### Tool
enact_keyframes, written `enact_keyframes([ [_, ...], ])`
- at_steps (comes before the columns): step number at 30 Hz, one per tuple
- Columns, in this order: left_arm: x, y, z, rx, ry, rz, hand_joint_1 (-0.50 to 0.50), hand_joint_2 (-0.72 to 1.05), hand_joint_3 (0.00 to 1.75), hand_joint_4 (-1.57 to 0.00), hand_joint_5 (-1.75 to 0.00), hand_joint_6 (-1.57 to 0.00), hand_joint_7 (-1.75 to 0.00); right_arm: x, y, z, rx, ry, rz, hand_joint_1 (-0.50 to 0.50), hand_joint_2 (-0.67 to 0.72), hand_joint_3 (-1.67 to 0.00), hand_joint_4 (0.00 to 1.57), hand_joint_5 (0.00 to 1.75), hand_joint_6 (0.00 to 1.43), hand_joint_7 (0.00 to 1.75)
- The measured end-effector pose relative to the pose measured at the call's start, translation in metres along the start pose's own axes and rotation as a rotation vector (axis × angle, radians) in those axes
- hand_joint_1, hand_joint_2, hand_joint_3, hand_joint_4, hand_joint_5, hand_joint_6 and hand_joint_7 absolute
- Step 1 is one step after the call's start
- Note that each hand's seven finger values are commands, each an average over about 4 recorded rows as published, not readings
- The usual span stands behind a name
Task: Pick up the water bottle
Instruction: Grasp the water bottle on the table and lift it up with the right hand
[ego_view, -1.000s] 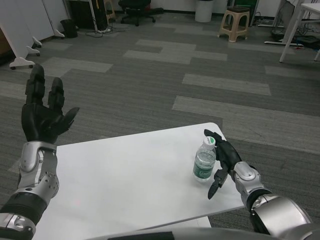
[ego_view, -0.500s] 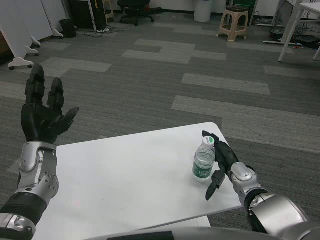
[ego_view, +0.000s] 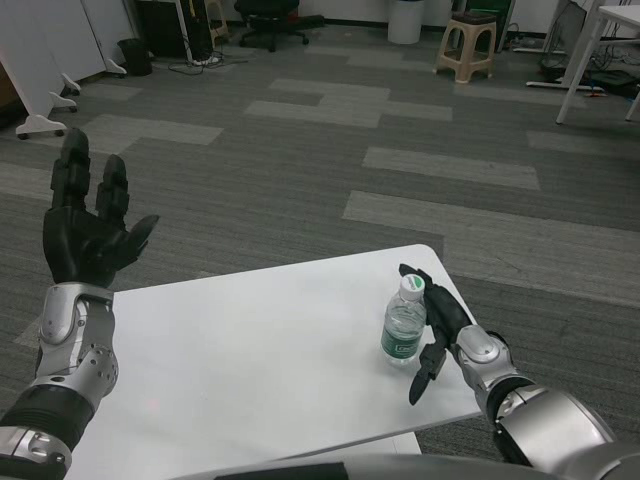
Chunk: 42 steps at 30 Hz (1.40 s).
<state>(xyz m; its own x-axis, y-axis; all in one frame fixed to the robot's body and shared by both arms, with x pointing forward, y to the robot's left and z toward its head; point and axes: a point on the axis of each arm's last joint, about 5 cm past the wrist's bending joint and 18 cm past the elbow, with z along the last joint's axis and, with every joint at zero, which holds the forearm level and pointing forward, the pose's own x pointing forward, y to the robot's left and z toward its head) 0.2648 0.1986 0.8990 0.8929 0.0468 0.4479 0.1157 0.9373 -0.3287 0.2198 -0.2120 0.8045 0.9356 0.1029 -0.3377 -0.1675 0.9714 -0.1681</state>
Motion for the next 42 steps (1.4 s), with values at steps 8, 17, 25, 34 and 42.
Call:
enact_keyframes([
  [8, 0.0, -0.0002, -0.0001, 0.0, 0.0, -0.001, -0.5, 0.34, 0.24, 0.0, 0.0, 0.0, 0.0, 0.0001, -0.0001, 0.0002, 0.019, -0.004, -0.029, -0.45, 0.41, -0.08, 0.0, 0.75, 0.0, 0.14],
  [17, -0.0001, -0.0002, 0.0, 0.0, -0.003, -0.001, -0.5, 0.34, 0.17, 0.0, 0.0, 0.0, 0.0, -0.0002, -0.0028, 0.0005, 0.046, -0.011, -0.086, -0.32, -0.4, -1.11, 0.16, 0.61, 0.0, 0.21],
  [25, -0.0001, -0.0002, 0.0, 0.0, -0.003, -0.001, -0.5, 0.34, 0.22, 0.0, 0.0, 0.0, 0.0, 0.0, -0.0019, 0.0006, 0.037, -0.011, -0.109, -0.24, -0.41, -1.17, 1.28, 1.16, 0.64, 0.63],
  [34, -0.0001, -0.0002, 0.0, 0.0, -0.003, -0.001, -0.5, 0.34, 0.2, 0.0, 0.0, 0.0, 0.0, 0.0005, -0.0005, 0.0013, 0.022, -0.016, -0.113, -0.14, -0.29, -0.59, 1.53, 1.62, 1.05, 1.5],
  [42, -0.0001, -0.0003, 0.0, 0.0, -0.004, 0.0, -0.5, 0.34, 0.17, 0.0, 0.0, 0.0, 0.0, 0.0014, 0.001, 0.0022, 0.008, -0.02, -0.11, 0.08, -0.16, -0.32, 1.53, 1.75, 1.03, 1.61],
])
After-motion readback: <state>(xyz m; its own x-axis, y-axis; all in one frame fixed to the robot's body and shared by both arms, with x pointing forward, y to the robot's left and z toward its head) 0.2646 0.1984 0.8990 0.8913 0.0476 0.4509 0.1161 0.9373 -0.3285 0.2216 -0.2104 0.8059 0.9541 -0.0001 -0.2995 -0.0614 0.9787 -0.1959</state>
